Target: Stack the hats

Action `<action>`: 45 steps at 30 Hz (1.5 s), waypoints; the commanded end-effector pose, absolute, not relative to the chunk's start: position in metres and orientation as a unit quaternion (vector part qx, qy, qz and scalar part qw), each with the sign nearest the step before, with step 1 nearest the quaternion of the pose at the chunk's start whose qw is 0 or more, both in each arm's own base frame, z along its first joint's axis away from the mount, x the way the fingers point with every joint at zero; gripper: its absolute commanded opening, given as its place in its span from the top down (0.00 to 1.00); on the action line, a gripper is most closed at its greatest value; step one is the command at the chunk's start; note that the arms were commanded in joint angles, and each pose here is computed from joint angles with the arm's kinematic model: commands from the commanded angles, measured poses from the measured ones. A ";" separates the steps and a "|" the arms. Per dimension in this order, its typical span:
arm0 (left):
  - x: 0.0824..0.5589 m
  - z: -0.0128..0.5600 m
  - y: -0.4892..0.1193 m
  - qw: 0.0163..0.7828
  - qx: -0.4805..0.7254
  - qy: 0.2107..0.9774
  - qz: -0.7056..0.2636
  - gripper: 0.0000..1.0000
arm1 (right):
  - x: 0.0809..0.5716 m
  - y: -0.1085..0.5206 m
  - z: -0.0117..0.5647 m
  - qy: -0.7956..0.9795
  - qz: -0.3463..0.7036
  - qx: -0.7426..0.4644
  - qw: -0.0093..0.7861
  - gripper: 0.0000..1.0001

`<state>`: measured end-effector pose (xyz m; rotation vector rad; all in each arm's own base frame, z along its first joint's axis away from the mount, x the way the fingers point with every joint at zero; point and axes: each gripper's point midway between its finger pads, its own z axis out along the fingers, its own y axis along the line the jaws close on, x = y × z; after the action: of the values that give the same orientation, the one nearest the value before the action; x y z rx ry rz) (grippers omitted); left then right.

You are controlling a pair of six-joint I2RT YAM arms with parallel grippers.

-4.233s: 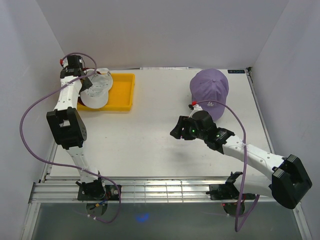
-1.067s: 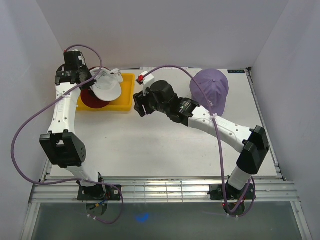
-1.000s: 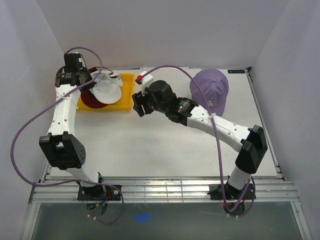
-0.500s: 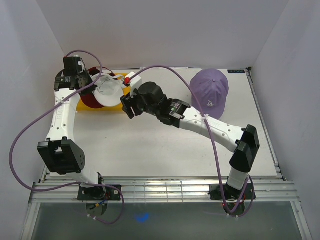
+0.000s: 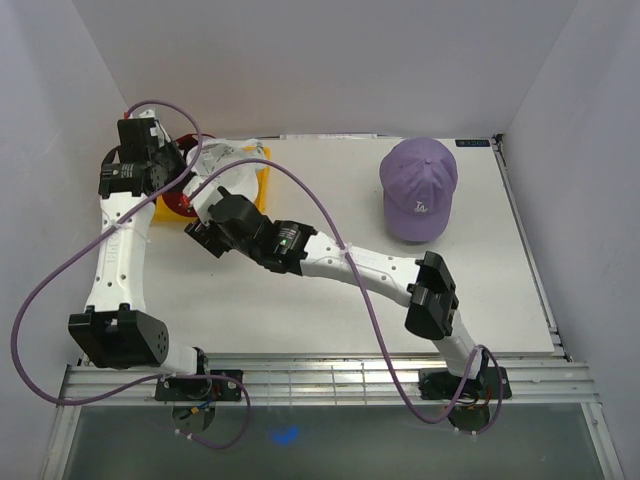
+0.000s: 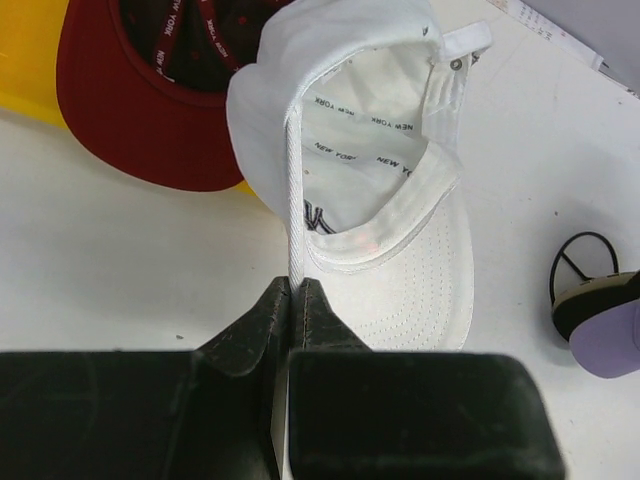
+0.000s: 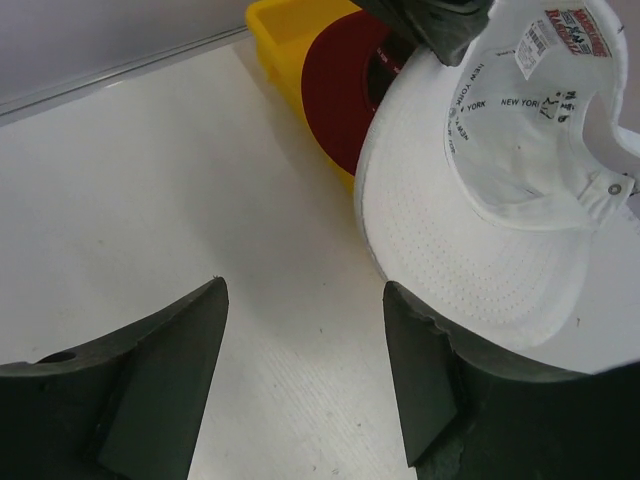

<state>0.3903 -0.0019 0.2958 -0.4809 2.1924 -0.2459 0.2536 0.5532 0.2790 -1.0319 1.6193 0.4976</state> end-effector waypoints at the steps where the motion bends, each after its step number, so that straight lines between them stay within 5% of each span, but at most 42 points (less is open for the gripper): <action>1: 0.372 0.316 -0.015 0.444 -0.182 0.868 -0.129 1.00 | 0.265 0.559 0.311 0.663 0.169 -0.410 0.603 0.30; 14: 0.339 0.316 -0.030 0.437 -0.169 0.869 -0.161 1.00 | 0.278 0.561 0.303 0.669 0.118 -0.389 0.622 0.30; 29: 0.327 0.317 -0.040 0.433 -0.160 0.868 -0.184 1.00 | 0.274 0.561 0.289 0.670 0.111 -0.407 0.612 0.61; 34: 0.327 0.322 -0.044 0.434 -0.157 0.865 -0.195 1.00 | 0.273 0.556 0.291 0.676 0.110 -0.399 0.610 0.91; 43: 0.330 0.335 -0.052 0.442 -0.150 0.856 -0.221 1.00 | 0.265 0.539 0.314 0.685 0.147 -0.364 0.614 0.92; 45: 0.331 0.337 -0.052 0.444 -0.149 0.855 -0.223 0.93 | 0.262 0.538 0.320 0.684 0.157 -0.361 0.614 0.92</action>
<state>0.3327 -0.0398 0.2997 -0.4536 2.2258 -0.4676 0.2643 0.5463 0.2803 -0.9382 1.5912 0.2583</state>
